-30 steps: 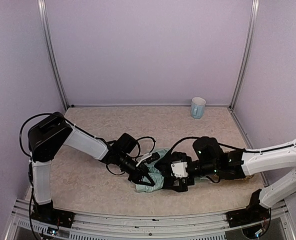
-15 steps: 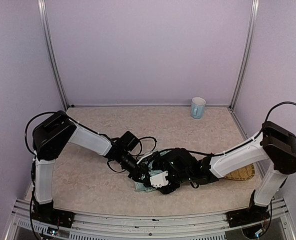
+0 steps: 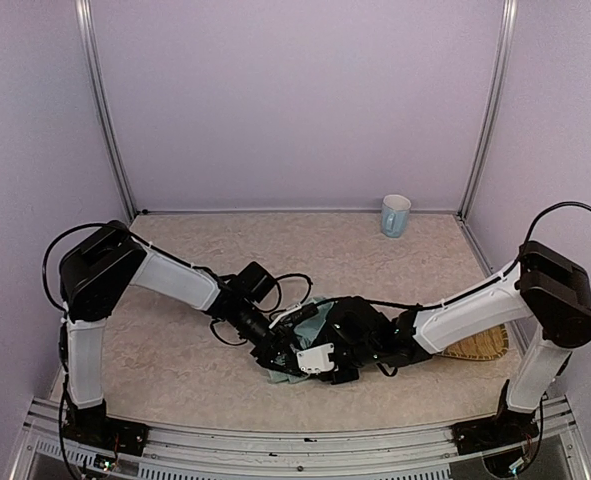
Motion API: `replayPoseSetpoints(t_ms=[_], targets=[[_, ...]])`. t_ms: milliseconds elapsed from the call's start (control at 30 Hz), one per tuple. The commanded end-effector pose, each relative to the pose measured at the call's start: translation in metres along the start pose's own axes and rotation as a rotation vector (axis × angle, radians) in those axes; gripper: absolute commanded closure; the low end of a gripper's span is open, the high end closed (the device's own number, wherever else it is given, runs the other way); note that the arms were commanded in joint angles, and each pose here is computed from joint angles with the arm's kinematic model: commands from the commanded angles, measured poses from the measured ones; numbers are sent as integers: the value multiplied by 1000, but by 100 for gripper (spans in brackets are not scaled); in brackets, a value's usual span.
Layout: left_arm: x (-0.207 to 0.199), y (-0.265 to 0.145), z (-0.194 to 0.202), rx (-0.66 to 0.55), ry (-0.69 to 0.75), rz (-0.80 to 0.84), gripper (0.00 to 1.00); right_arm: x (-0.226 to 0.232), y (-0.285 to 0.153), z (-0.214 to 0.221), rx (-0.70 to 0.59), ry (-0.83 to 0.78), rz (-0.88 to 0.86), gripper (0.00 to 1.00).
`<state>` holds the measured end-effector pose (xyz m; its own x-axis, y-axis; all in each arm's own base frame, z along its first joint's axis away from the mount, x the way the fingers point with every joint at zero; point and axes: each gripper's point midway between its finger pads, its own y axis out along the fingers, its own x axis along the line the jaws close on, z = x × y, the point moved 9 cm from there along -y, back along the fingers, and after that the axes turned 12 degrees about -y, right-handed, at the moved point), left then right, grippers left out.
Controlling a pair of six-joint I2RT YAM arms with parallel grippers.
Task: Put away the umbrella
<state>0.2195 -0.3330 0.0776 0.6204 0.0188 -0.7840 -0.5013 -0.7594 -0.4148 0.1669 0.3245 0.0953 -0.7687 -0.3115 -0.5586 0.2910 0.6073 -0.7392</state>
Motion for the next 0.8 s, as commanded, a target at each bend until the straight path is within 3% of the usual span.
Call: replayPoseSetpoints(t_ms=[0,133,333,400,567,767], targets=[[-1,-9,22,-33,-53,-194,1,31,9,31,126,96,-174,95],[-43,-46,2,-284,159,-331,1,32,7,30,110,148,-229,98],[-106,-80,23,-527,386,-582,1,34,5,29,58,305,-394,100],[-125,-76,33,-552,497,-664,1,32,3,29,32,365,-445,100],[-149,-45,57,-426,698,-743,2,20,-2,26,-88,520,-592,100],[-149,-6,50,-128,875,-913,4,3,-5,33,-207,722,-786,99]])
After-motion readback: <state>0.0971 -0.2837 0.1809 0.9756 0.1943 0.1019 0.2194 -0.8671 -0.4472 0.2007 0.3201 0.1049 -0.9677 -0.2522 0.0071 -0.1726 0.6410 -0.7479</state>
